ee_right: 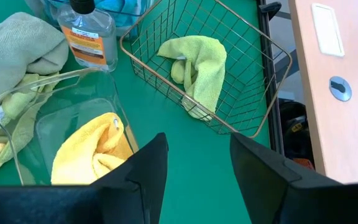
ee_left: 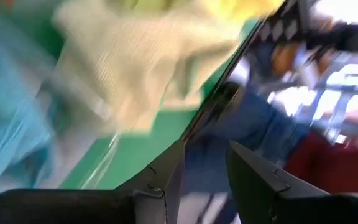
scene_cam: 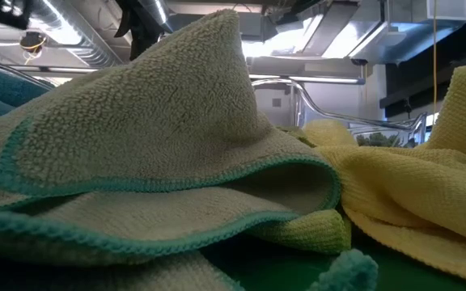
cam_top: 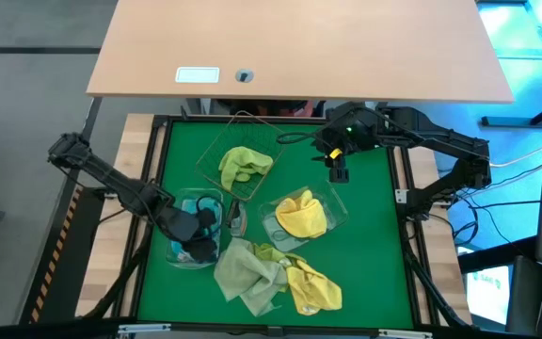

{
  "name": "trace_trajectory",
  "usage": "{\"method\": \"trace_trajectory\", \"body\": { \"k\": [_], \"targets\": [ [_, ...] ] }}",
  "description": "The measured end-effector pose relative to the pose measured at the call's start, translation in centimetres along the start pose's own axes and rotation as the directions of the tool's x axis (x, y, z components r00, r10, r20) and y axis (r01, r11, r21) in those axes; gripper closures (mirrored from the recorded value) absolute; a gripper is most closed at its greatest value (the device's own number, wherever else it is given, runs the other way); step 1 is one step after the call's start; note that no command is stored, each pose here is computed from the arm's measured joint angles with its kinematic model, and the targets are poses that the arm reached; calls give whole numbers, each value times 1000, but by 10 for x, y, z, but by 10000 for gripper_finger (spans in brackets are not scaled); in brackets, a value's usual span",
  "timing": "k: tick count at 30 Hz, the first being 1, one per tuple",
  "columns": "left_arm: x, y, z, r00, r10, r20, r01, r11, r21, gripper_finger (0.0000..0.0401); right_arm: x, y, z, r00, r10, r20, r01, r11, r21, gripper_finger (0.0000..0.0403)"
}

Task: Sort microfiber towel by color & place in baskets
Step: Put the light green microfiber towel into the wire basket

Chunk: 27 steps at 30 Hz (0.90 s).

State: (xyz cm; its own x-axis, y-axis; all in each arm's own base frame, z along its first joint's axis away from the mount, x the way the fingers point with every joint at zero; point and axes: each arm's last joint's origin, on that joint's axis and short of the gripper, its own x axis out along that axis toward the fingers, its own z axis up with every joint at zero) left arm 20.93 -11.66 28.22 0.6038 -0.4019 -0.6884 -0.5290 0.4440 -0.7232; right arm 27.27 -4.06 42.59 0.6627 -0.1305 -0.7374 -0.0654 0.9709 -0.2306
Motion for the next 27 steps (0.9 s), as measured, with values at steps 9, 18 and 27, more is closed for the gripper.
{"method": "trace_trajectory", "body": {
  "k": [9,18,27],
  "targets": [
    [-5,-31,-6,909,-275,314,198,946,257,287,0,0,0,1000,0,0,0,1000,0,230],
    [18,-48,-8,851,-388,354,232,882,410,287,0,0,0,1000,0,1,0,1000,0,230],
    [59,-43,-8,888,-332,317,195,898,395,287,0,0,0,1000,-1,3,1,1000,0,230]
  ]
}}
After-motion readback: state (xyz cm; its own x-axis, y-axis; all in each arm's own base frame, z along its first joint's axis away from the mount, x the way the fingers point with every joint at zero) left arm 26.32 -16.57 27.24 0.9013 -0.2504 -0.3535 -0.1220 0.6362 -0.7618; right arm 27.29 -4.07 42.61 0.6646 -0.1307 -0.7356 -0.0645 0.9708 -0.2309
